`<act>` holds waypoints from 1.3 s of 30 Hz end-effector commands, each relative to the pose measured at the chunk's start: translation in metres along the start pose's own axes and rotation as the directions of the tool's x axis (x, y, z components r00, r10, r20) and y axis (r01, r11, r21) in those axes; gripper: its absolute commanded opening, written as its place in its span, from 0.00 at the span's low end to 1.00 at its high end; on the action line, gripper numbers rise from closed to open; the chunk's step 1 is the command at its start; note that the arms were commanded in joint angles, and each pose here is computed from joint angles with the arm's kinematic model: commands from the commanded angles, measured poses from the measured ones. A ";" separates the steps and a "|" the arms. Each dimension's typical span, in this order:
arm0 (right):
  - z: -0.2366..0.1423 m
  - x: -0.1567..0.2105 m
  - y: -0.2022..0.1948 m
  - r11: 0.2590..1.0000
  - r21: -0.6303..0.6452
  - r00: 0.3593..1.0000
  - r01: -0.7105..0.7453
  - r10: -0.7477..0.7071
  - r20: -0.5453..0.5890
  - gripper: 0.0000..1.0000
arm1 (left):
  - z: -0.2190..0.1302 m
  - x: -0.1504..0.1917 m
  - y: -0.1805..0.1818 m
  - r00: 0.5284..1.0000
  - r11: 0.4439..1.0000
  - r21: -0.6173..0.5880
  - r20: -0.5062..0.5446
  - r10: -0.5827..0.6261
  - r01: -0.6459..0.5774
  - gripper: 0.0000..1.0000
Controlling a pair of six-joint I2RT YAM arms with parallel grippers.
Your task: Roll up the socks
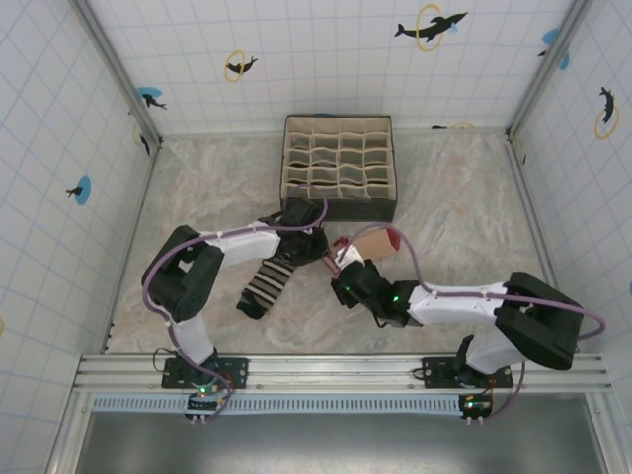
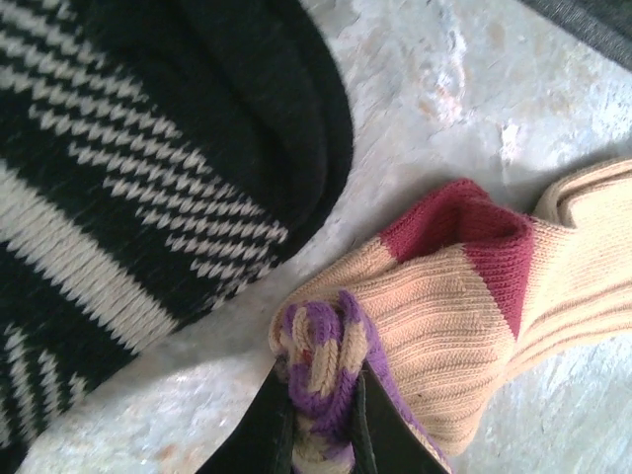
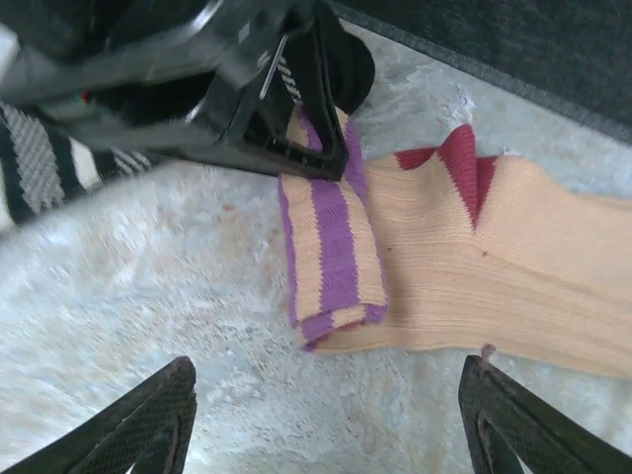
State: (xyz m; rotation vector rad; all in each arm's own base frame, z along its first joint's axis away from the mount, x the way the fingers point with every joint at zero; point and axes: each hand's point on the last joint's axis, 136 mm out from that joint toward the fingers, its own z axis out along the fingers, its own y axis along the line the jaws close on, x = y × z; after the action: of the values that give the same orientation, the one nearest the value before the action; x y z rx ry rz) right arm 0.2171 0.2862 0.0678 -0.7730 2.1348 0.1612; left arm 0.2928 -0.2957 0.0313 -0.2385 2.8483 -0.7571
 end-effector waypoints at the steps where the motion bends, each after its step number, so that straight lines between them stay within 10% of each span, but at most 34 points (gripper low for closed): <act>1: 0.002 -0.010 -0.018 0.944 0.258 0.977 0.205 -0.211 -0.006 0.71 | -0.004 0.018 0.014 0.998 1.000 -0.021 -0.064 -0.017 0.016 0.00; 15: 0.045 -0.004 0.032 0.898 0.255 0.932 0.357 -0.359 -0.042 0.63 | -0.008 0.031 0.025 0.995 1.000 -0.018 -0.094 -0.027 0.026 0.00; 25: 0.055 0.027 0.016 0.934 0.211 0.957 0.287 -0.268 -0.114 0.04 | -0.011 0.029 0.025 0.995 0.999 -0.001 -0.092 -0.038 0.038 0.00; 32: 0.048 0.048 0.006 0.991 0.081 0.988 0.103 -0.092 -0.125 0.00 | -0.024 0.018 0.013 0.998 0.998 0.057 -0.058 -0.035 0.039 0.51; 39: 0.048 0.059 0.007 0.995 -0.068 0.983 -0.070 0.057 -0.173 0.00 | -0.040 0.006 -0.009 1.000 0.991 0.131 -0.022 -0.001 0.004 0.69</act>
State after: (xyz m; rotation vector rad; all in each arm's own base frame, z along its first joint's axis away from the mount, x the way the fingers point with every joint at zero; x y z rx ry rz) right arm 0.2435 0.2883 0.0225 -0.7364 2.1765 0.0963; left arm 0.2756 -0.2843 0.0523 -0.2566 2.8344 -0.9126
